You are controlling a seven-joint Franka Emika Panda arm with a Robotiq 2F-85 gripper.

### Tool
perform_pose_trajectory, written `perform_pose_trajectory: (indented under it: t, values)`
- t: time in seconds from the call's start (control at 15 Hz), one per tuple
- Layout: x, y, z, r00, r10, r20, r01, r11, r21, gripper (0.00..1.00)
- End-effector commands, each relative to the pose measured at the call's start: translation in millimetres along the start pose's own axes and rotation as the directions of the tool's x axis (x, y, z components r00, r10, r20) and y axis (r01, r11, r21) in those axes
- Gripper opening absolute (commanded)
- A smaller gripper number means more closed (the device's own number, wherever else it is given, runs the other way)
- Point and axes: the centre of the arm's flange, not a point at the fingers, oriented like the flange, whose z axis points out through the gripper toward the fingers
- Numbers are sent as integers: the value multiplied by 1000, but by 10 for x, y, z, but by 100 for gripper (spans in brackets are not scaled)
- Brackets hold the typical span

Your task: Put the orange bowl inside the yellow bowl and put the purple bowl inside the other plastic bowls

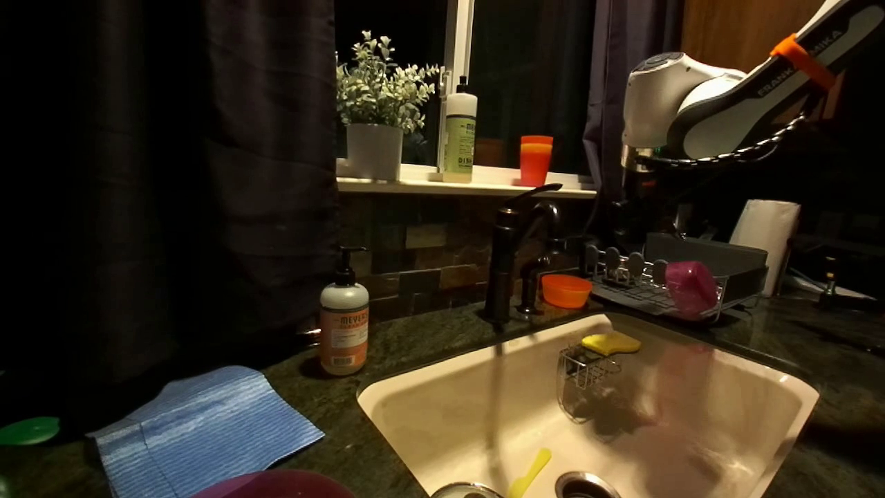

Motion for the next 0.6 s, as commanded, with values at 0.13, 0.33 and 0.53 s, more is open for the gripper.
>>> perform_pose_trajectory:
  t: [0.13, 0.33, 0.53]
  values:
    - [-217, 155, 81, 990, 130, 63, -130, 991, -3, 100]
    - [-107, 163, 121, 990, 117, 73, -116, 993, -17, 100]
    - [-23, 208, 225, 961, 215, 173, -204, 976, -78, 100]
